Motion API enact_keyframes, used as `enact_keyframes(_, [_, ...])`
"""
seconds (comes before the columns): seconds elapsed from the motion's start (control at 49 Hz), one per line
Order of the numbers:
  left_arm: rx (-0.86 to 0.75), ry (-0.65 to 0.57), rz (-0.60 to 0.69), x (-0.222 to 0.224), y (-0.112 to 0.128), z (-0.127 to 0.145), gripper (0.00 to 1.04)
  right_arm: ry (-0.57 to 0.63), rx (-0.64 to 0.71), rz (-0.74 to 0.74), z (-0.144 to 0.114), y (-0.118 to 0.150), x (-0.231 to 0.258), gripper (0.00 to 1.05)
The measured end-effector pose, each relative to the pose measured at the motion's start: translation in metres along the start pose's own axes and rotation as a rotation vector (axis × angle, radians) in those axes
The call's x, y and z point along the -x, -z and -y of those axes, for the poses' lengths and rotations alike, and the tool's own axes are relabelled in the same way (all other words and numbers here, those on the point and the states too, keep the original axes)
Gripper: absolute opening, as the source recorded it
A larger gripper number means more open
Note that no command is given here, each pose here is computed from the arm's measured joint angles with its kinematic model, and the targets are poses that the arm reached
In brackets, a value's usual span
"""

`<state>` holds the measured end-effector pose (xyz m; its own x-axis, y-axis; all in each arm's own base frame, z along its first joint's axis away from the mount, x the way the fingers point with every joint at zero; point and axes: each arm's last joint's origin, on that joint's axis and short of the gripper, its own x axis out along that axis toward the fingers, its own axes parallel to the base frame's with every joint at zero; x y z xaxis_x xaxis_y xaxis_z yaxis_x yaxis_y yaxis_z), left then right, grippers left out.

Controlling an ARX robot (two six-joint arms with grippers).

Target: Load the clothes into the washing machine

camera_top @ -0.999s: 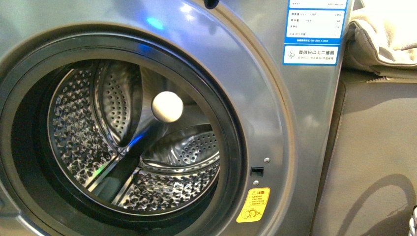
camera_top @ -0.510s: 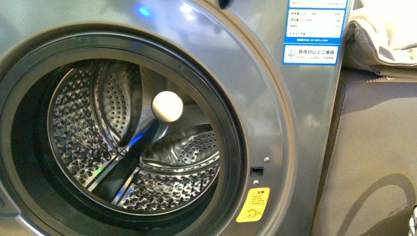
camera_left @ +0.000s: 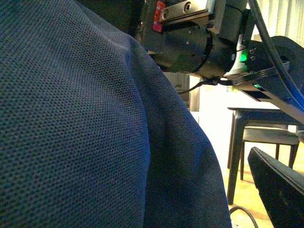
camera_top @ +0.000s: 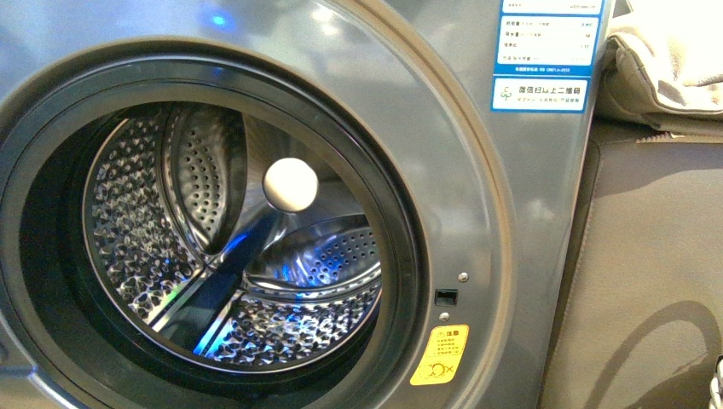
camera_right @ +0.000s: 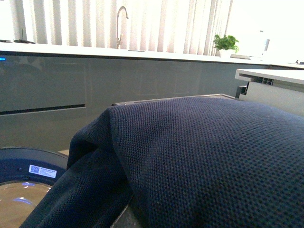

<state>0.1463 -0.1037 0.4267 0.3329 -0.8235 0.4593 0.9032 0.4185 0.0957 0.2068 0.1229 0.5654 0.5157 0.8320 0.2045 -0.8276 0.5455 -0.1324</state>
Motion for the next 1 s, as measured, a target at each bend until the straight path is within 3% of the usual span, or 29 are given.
enact_keyframes(0.387, [-0.060,-0.202,-0.020,-0.038,0.016,-0.007,0.98,0.007,0.001,0.000,0.000,0.000,0.000,0.12])
enact_keyframes(0.551, [-0.104,-0.361,-0.055,-0.059,0.033,-0.020,0.98,0.007,0.001,0.000,0.000,0.000,0.000,0.12])
enact_keyframes(0.734, [-0.142,-0.501,-0.007,-0.069,0.031,-0.030,0.98,0.008,0.001,0.000,0.000,0.000,0.000,0.12])
enact_keyframes(0.999, [-0.147,-0.542,0.047,-0.073,0.028,-0.032,0.98,0.008,0.002,0.002,0.000,0.000,0.000,0.12])
